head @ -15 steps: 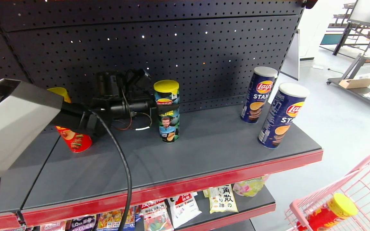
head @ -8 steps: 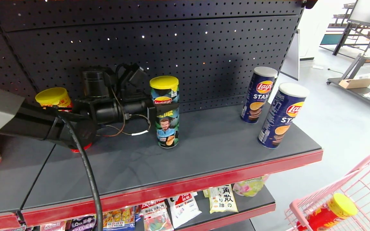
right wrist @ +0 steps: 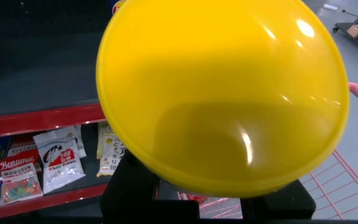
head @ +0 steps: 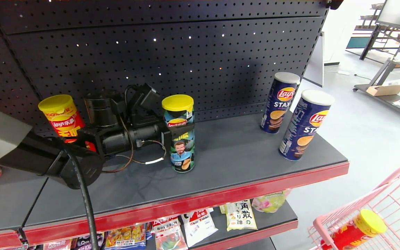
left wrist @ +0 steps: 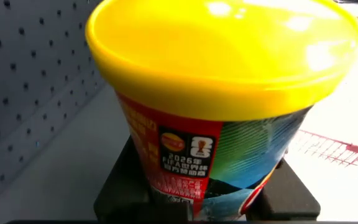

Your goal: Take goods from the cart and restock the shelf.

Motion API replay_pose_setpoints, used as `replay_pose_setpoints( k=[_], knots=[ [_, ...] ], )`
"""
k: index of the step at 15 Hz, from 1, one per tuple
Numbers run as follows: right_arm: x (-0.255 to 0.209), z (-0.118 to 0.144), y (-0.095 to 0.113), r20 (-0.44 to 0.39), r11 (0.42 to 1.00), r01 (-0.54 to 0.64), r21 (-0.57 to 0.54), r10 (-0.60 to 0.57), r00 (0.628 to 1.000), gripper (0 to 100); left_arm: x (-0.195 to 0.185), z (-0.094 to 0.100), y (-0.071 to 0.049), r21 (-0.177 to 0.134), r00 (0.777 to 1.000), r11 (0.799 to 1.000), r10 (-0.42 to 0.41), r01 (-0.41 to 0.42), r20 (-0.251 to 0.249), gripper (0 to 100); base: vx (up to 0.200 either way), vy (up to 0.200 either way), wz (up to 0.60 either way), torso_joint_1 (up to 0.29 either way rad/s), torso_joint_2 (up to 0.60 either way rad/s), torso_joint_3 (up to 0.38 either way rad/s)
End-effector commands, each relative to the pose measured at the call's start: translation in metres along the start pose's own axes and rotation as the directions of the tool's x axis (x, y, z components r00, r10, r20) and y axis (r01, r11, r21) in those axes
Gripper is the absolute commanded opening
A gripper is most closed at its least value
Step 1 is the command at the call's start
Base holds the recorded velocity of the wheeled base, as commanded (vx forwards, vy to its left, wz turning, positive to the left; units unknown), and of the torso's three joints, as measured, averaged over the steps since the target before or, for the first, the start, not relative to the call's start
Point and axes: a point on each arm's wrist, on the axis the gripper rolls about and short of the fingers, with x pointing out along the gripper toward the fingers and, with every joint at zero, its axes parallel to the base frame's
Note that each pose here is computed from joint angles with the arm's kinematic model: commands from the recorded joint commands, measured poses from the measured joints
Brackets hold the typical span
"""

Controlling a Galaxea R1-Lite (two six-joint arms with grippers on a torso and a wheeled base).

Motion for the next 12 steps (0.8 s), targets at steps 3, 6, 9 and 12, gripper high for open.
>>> replay_pose_setpoints(
  k=[3, 6, 9, 12],
  knots=[
    [0.0, 0.0, 0.0, -0.003, 1.0, -0.001, -0.001, 0.001, 1.0, 0, -0.011, 0.002, -0.011, -0.02, 1.0, 1.0, 0.005, -0.005, -0.005, 0, 0.0, 0.0, 0.0, 0.0, 0.0, 0.0],
    [0.0, -0.001, 0.0, -0.003, 1.0, -0.001, 0.001, 0.001, 1.0, 0, -0.008, 0.002, -0.024, -0.079, 0.999, 0.996, 0.051, -0.051, -0.007, 0, 0.0, 0.0, 0.0, 0.0, 0.0, 0.0],
    [0.0, -0.001, 0.0, -0.003, 1.0, 0.0, 0.001, 0.0, 1.0, 0, -0.006, 0.0, -0.028, -0.066, 0.998, 0.996, 0.065, -0.065, 0.008, 0, 0.0, 0.0, 0.0, 0.0, 0.0, 0.0],
    [0.0, 0.0, 0.0, -0.001, 1.0, 0.0, 0.001, 0.0, 1.0, 0, -0.01, -0.007, -0.032, -0.072, 0.996, 0.994, 0.086, -0.086, -0.012, 0, 0.0, 0.0, 0.0, 0.0, 0.0, 0.0]
  ],
)
